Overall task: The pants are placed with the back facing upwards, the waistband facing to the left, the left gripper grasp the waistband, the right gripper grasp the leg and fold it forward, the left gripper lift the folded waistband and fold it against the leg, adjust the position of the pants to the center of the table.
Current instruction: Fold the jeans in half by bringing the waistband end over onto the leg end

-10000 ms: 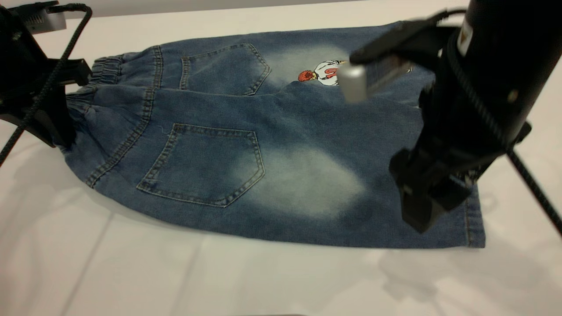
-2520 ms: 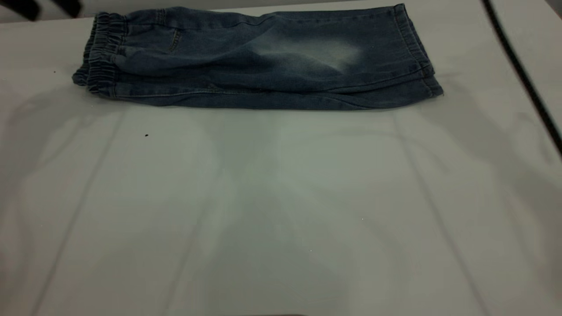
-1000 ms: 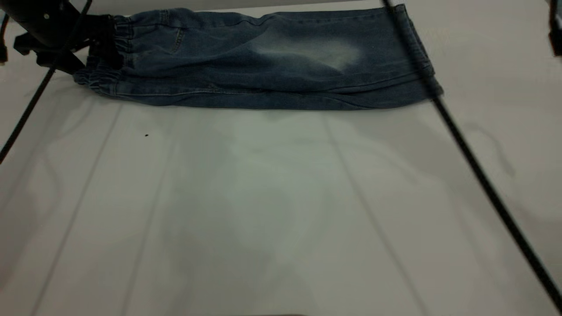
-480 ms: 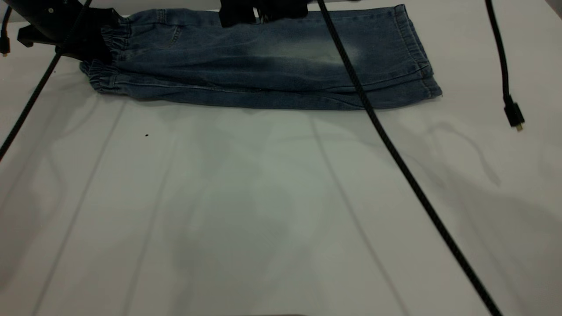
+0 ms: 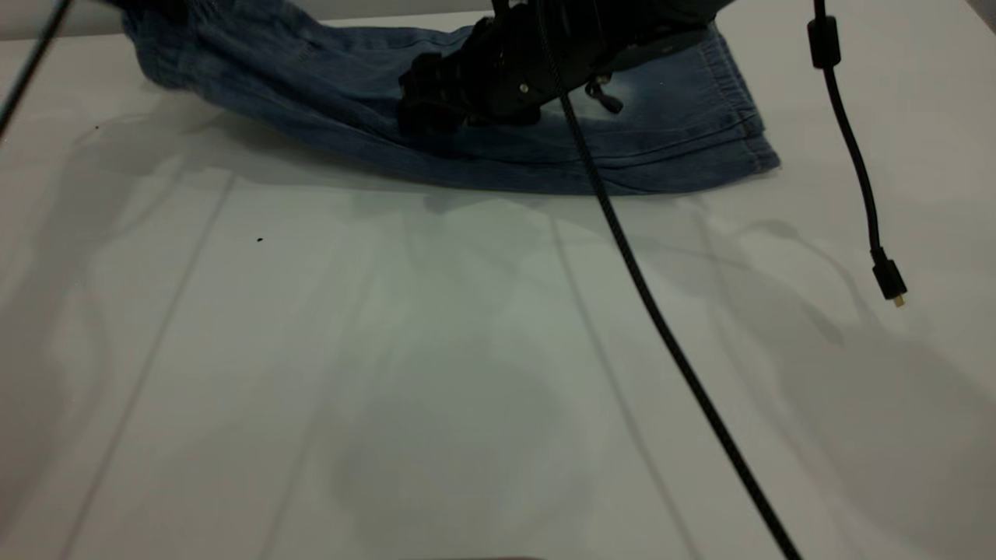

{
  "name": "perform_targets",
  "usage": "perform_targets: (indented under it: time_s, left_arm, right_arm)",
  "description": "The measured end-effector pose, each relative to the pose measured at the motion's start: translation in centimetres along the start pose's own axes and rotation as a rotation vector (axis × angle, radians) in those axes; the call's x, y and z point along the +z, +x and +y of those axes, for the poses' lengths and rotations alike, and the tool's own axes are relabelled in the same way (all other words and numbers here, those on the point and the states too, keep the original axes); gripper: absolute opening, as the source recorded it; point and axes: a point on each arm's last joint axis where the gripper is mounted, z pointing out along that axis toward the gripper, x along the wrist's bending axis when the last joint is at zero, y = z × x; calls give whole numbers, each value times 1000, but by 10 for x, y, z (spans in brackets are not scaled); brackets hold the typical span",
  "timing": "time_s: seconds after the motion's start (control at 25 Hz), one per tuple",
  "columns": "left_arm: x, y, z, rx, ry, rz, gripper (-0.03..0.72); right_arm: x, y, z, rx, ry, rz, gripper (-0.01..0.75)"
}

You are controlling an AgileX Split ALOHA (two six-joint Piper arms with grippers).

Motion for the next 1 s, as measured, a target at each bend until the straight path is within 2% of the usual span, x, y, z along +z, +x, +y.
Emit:
perform_targets:
  time_s: [0.28,0.52,0.68,0.84,0.92,1.0]
  left_arm:
    - [-36,-20,24,60,-26,-34,76]
    - [-52,-48,39,121,-48,-69,76]
    - [-57,-70,44,164,-65,-91,76]
    - [-56,-86,44,192,-62,-107,76]
    - [-56,-90,43,201,-54,-114,76]
    - [-56,-96,41,211,-39,-122,76]
  right_arm:
    - [6,22,-13,-65,51,141,432]
    - [7,43,-23,-149,153,204,426]
    - [-6,51,-8,-221,210,222,426]
    - [-34,72,28,-312,273,263,426]
    - [-53,78,49,-354,320,244,426]
    - [-71,74,68,-388,363,181,426]
